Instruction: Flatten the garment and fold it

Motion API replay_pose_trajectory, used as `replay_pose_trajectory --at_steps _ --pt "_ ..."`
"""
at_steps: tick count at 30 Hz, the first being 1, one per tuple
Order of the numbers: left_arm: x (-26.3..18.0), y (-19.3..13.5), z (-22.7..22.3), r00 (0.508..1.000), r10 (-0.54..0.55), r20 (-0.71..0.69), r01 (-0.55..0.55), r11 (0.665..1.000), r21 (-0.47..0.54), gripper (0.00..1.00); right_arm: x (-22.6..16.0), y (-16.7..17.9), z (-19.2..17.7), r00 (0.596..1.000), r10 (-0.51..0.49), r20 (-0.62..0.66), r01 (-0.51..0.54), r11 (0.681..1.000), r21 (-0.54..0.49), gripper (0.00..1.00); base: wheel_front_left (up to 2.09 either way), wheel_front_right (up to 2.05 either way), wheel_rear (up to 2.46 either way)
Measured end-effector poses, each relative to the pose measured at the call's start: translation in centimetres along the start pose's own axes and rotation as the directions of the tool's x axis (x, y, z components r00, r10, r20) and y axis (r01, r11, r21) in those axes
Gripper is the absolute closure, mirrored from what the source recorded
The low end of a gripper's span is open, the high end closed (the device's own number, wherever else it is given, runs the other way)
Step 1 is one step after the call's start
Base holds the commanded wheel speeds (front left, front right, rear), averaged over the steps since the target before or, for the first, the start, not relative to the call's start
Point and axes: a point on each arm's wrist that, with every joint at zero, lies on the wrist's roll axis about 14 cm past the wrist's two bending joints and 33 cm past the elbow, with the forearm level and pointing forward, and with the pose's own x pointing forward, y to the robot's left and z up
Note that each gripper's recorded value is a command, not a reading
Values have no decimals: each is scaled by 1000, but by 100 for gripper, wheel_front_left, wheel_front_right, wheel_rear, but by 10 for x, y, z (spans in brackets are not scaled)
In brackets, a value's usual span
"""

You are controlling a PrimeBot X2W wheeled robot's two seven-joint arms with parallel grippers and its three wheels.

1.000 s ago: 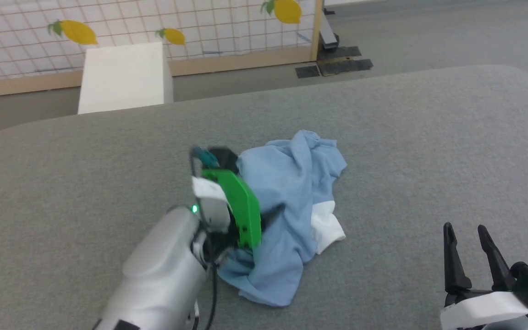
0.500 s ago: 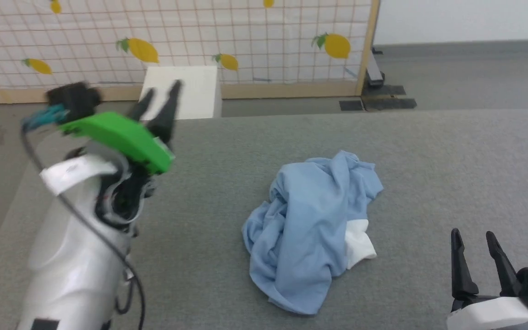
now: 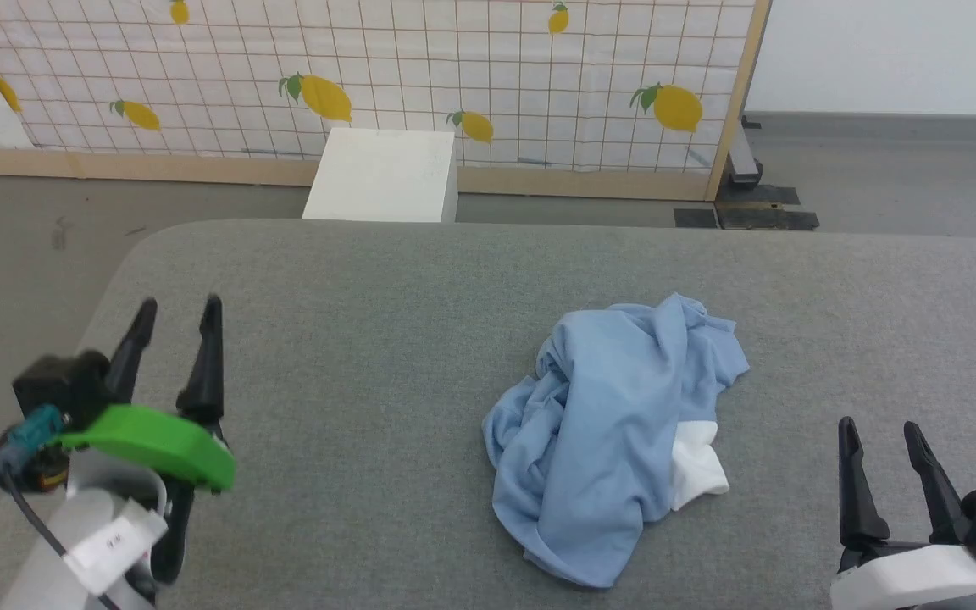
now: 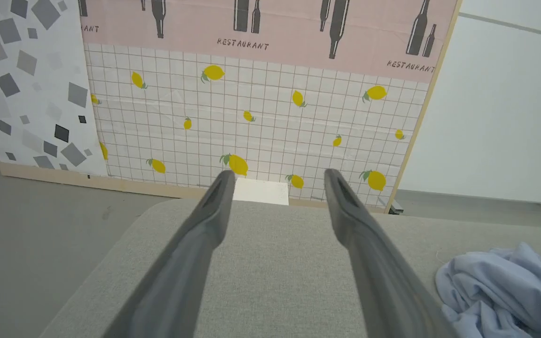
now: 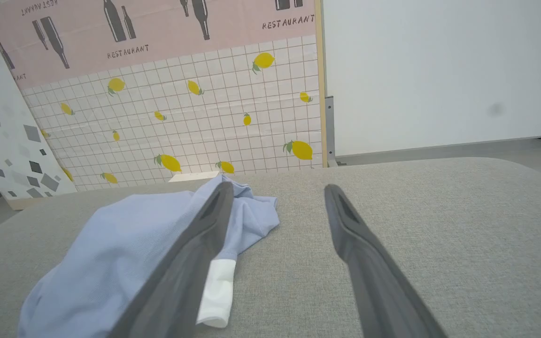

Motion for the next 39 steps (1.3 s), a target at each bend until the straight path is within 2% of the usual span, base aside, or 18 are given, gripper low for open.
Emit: replay_pose_trajectory --at_steps 8,20,29,34,39 --pt "-23 5 -31 996 36 -77 -36 999 -8 0 -1 -1 -5 1000 -3 -15 3 1000 0 0 0 0 0" --pt "-44 -13 -64 986 18 -163 -28 998 -60 0 -5 1 -16 999 -1 -50 1 1000 15 0 0 0 0" --pt "-43 -12 -68 984 27 -174 -39 997 -67 0 -5 0 -25 997 -5 -75 7 1000 18 0 0 0 0" --pt "-42 -11 -69 984 34 -174 -48 996 -74 0 4 9 -35 989 22 -144 -18 1000 23 0 0 0 0" --pt "-40 -8 -72 983 47 -180 -62 995 -82 0 34 34 -41 959 94 -267 -93 996 18 0 0 0 0"
